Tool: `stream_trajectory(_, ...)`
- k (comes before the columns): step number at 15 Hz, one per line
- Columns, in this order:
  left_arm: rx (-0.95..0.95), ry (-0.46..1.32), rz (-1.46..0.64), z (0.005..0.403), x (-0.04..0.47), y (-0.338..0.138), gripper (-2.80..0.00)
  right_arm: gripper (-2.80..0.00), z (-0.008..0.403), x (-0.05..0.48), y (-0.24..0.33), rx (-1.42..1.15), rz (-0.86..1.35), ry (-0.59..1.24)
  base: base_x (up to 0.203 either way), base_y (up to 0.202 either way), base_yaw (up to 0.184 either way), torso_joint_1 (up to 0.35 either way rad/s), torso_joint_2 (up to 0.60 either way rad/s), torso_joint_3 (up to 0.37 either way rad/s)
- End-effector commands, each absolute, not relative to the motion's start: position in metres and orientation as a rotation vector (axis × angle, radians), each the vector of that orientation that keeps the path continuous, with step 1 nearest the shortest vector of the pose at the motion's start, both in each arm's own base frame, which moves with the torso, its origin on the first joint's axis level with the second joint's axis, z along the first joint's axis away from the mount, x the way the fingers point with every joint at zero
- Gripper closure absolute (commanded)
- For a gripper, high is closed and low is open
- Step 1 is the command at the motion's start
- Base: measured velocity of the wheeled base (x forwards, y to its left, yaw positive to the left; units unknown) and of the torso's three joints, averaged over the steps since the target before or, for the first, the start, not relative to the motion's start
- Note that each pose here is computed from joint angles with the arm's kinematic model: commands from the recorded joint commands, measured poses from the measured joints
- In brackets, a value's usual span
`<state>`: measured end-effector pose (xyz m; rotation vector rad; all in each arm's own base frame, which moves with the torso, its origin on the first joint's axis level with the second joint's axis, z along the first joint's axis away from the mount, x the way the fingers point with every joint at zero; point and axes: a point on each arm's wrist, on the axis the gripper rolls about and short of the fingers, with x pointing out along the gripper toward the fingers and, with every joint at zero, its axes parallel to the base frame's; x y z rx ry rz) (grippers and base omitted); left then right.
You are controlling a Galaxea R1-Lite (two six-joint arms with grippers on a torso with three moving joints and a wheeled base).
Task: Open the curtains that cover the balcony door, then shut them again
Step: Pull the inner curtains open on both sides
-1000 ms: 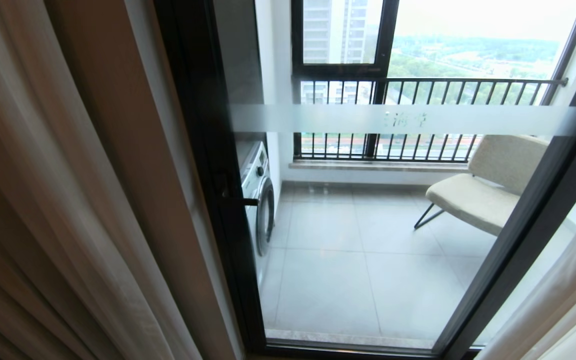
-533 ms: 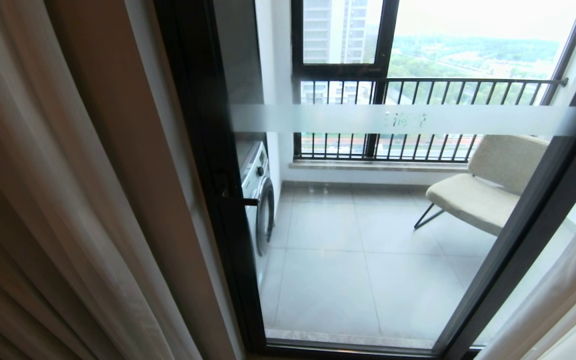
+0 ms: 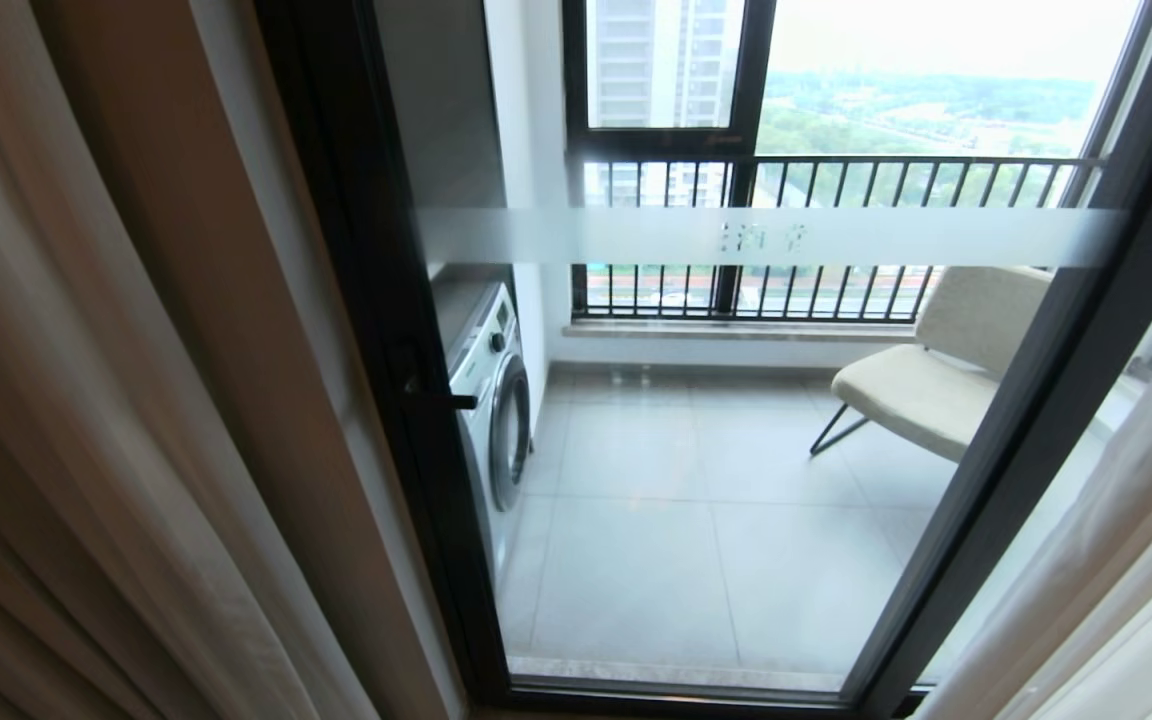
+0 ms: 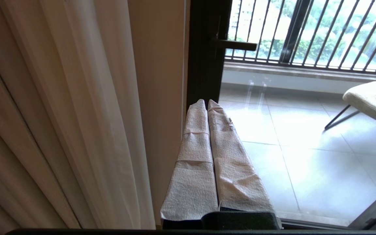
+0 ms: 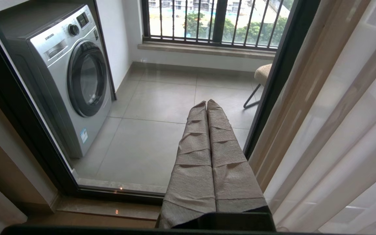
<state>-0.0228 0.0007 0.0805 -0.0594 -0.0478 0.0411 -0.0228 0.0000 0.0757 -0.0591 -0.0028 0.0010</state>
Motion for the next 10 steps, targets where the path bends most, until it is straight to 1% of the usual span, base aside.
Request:
stream_trajectory(1,-0.059,-0.049,0.042,0.0805,-0.0228,0.0008,0.00,0.00,0.0758,-0.0228,0.0000,-0.060,0.001,-0.003,0.000,-0.203,-0.001,0.001,0.00,0.004)
stream_trajectory(10,-0.058,-0.049,0.042,0.0804,-0.0229,0.0008,0.00,0.00,0.0758,-0.0228,0.0000,-0.060,0.001,-0.003,0.000,-0.190,0.001,0.003,0.00,0.003)
